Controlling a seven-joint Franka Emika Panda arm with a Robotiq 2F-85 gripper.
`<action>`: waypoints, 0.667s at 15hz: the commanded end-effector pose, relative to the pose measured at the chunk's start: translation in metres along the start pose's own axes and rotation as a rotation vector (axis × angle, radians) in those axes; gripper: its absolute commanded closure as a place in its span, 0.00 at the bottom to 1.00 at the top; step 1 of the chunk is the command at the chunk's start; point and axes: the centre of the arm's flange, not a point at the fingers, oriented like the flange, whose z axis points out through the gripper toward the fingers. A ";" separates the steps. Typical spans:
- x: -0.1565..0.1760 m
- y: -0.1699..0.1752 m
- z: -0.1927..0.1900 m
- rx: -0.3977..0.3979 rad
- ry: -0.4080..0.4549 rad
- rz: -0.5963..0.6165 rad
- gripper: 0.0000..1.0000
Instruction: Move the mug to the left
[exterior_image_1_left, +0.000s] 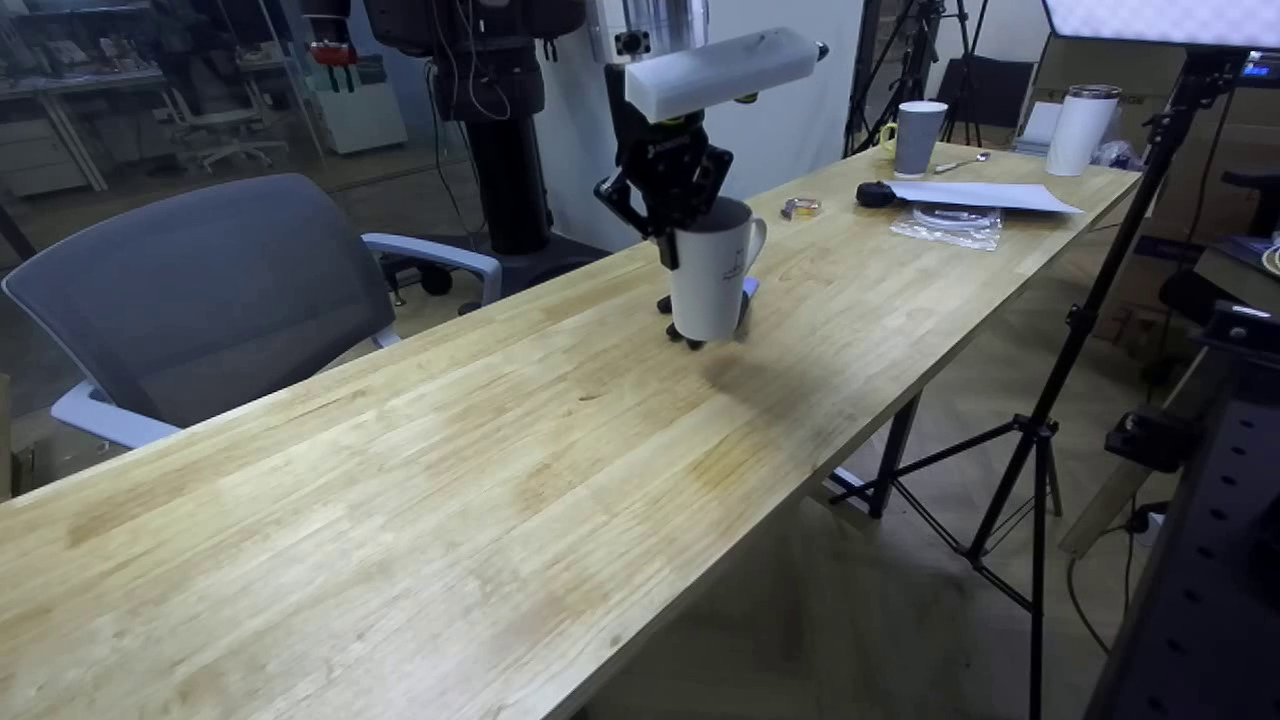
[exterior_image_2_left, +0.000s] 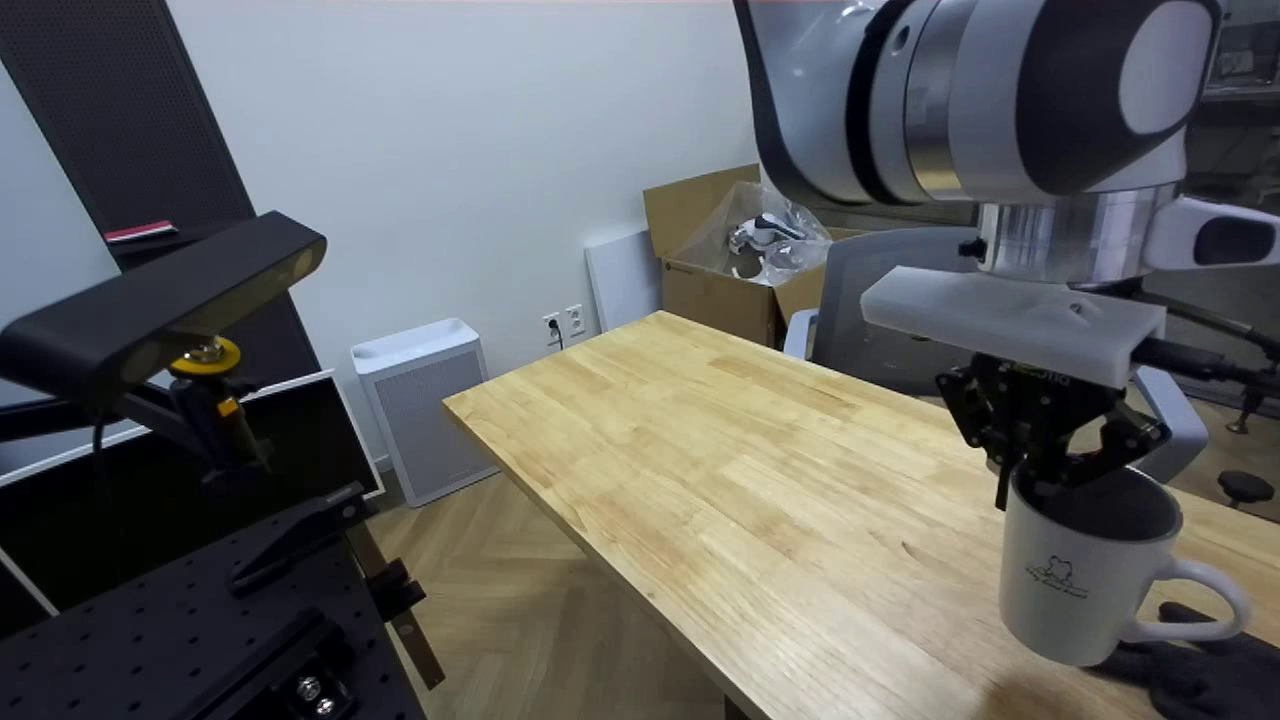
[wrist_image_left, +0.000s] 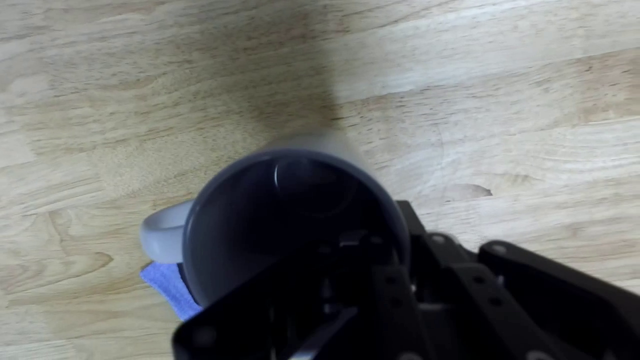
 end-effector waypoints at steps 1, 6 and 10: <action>0.011 -0.009 -0.014 0.020 0.009 0.007 0.98; 0.023 -0.030 -0.011 0.028 0.020 -0.030 0.98; 0.036 -0.044 -0.002 0.031 0.020 -0.052 0.98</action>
